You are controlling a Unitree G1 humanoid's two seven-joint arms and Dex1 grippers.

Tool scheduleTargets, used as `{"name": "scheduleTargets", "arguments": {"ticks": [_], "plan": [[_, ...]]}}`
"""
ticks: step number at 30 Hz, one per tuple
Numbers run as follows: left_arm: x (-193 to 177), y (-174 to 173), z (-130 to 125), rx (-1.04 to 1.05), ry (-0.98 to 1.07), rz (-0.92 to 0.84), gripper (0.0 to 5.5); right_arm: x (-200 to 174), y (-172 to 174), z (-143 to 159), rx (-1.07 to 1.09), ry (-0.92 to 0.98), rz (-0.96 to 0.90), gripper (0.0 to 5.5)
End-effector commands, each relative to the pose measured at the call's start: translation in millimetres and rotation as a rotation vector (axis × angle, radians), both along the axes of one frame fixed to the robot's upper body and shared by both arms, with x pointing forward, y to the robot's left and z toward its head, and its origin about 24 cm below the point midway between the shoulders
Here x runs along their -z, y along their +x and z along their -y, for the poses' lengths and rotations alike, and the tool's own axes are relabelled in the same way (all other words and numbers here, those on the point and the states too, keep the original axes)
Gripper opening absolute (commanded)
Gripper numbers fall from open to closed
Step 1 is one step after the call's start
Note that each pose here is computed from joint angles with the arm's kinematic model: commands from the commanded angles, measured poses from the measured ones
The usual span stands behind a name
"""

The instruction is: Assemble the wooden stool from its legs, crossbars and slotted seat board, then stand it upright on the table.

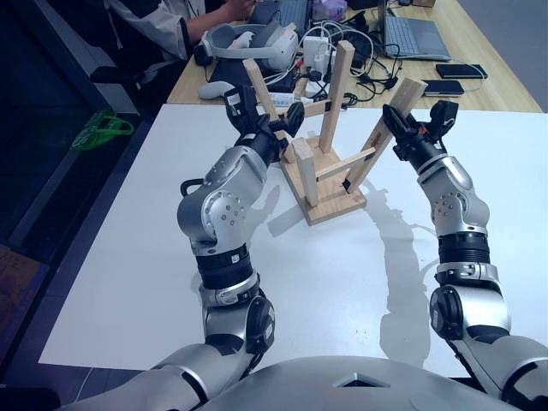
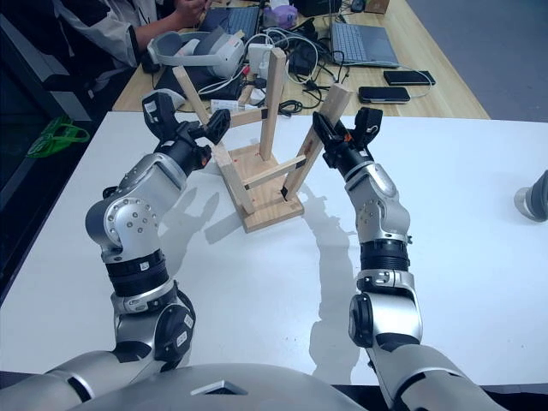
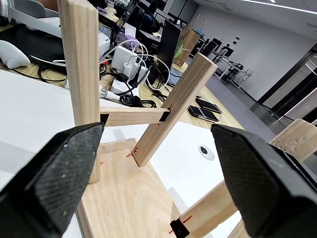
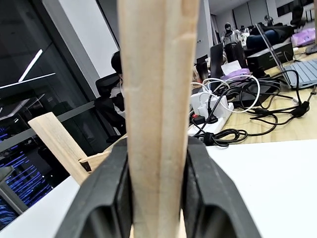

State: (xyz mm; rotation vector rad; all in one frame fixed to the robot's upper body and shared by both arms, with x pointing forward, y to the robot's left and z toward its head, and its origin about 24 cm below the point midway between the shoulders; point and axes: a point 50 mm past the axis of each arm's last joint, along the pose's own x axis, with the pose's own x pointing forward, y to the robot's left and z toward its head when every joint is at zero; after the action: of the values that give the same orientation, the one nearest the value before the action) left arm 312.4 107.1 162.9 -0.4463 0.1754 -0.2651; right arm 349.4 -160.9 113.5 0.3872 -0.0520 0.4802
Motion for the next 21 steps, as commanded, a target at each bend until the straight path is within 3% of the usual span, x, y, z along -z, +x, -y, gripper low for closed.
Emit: {"name": "scheduleTargets", "arguments": {"ticks": [1,15,21], "plan": [[-3,1,1,-0.006,0.006,0.010,4.01,26,-14,1,0.009,-0.070,-0.090,1.00],[-3,0,-1,-0.012,0.006,0.012,4.01,27,-37,20,0.071,-0.067,-0.116,1.00],[-2,1,1,-0.009,0.005,0.015,4.01,29,-43,31,0.037,0.037,-0.183,1.00]]}}
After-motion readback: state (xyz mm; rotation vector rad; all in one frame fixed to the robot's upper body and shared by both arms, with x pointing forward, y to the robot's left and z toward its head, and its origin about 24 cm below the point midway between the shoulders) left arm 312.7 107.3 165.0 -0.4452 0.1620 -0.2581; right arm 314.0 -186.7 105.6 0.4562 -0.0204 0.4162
